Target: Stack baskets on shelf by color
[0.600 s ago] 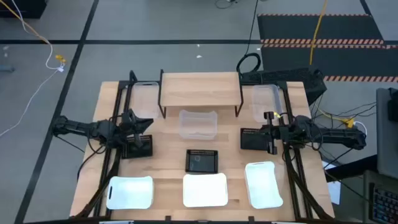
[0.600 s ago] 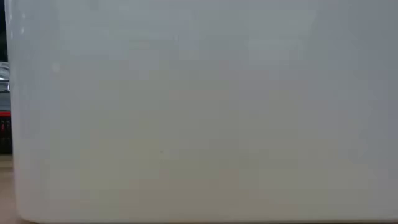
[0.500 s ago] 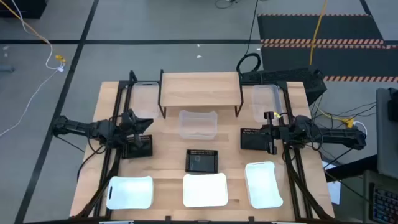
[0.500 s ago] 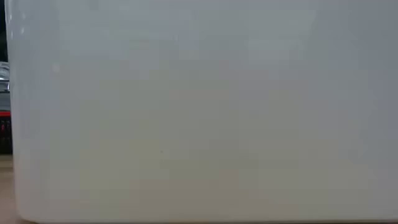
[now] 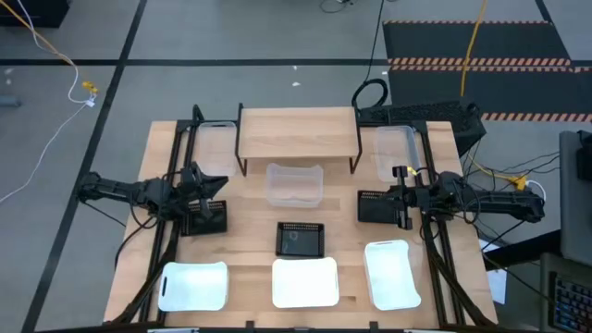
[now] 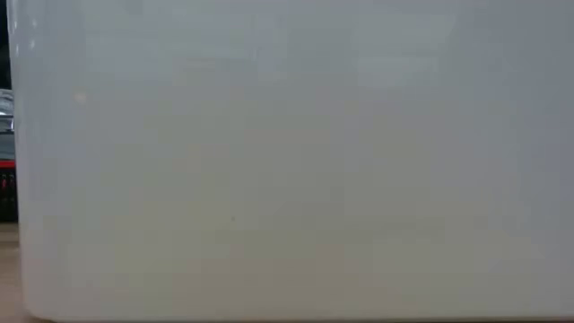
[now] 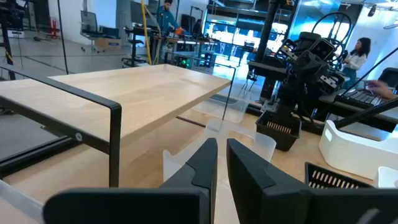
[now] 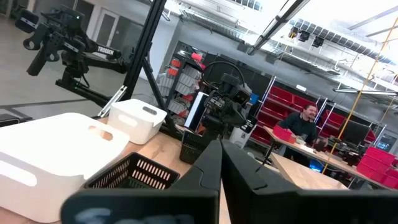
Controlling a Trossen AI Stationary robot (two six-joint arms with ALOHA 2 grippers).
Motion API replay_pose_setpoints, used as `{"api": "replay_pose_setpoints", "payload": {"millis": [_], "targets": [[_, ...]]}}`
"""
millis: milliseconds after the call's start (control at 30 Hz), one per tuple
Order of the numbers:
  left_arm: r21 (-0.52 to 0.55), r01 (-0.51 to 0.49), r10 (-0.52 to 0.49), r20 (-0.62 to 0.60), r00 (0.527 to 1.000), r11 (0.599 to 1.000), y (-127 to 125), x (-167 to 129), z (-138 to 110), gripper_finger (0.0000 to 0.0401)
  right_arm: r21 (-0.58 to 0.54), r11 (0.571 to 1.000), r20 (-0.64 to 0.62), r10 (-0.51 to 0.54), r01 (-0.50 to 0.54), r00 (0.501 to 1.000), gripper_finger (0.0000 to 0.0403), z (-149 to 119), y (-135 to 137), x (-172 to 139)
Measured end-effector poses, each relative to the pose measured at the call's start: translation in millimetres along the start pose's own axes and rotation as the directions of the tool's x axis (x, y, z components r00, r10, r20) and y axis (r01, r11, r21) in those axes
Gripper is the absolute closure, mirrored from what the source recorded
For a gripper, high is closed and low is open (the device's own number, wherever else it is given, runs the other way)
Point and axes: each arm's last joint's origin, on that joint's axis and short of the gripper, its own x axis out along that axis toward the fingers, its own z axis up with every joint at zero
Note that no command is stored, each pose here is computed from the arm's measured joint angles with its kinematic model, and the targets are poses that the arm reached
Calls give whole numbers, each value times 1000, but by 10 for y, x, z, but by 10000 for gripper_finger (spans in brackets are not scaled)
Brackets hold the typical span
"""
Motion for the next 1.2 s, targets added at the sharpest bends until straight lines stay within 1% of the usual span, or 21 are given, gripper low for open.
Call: {"api": "replay_pose_setpoints", "payload": {"millis": [1133,1200], "targets": [[0,0,0,0,1000,1000,0,0,0,366,0,1000,0,0,0,1000,403,0,0,0],[0,0,0,0,1000,1000,0,0,0,366,-22,1000,6,-2,2,1000,403,7,-2,0]]}}
